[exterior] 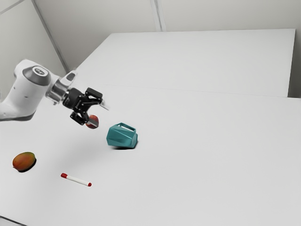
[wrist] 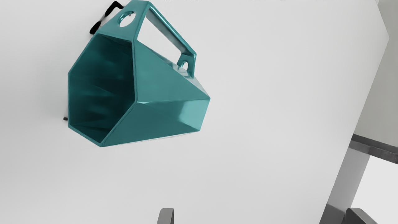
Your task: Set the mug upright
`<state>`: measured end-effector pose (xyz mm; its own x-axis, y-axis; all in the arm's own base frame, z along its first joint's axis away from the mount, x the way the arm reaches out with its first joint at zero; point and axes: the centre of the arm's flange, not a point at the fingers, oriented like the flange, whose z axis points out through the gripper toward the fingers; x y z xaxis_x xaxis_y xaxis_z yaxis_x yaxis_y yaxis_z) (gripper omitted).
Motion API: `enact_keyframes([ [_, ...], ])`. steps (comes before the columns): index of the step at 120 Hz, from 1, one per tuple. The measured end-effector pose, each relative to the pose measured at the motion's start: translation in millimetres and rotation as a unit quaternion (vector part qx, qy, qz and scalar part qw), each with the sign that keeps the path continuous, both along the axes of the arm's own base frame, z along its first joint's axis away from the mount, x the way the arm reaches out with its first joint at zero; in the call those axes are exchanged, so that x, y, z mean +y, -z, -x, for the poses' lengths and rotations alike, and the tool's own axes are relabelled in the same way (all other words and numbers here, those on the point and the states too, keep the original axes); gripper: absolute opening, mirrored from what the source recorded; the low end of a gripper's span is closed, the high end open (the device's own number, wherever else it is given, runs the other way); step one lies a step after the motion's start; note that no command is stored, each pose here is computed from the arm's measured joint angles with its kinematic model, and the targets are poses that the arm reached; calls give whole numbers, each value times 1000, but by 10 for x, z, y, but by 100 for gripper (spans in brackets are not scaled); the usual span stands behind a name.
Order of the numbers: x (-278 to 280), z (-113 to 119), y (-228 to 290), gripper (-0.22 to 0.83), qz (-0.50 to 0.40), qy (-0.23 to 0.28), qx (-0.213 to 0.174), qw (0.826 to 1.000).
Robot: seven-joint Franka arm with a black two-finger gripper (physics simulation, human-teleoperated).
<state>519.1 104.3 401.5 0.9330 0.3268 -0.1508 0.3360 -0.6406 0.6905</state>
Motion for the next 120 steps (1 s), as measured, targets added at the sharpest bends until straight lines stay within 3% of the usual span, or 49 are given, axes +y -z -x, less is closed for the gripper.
enact_keyframes([
  [39, 880, 291, 459, 62, 26, -44, -60, 997],
  [60, 751, 194, 757, 61, 56, -34, -77, 995],
  [120, 645, -100, 1288, 62, 143, -69, -129, 979],
])
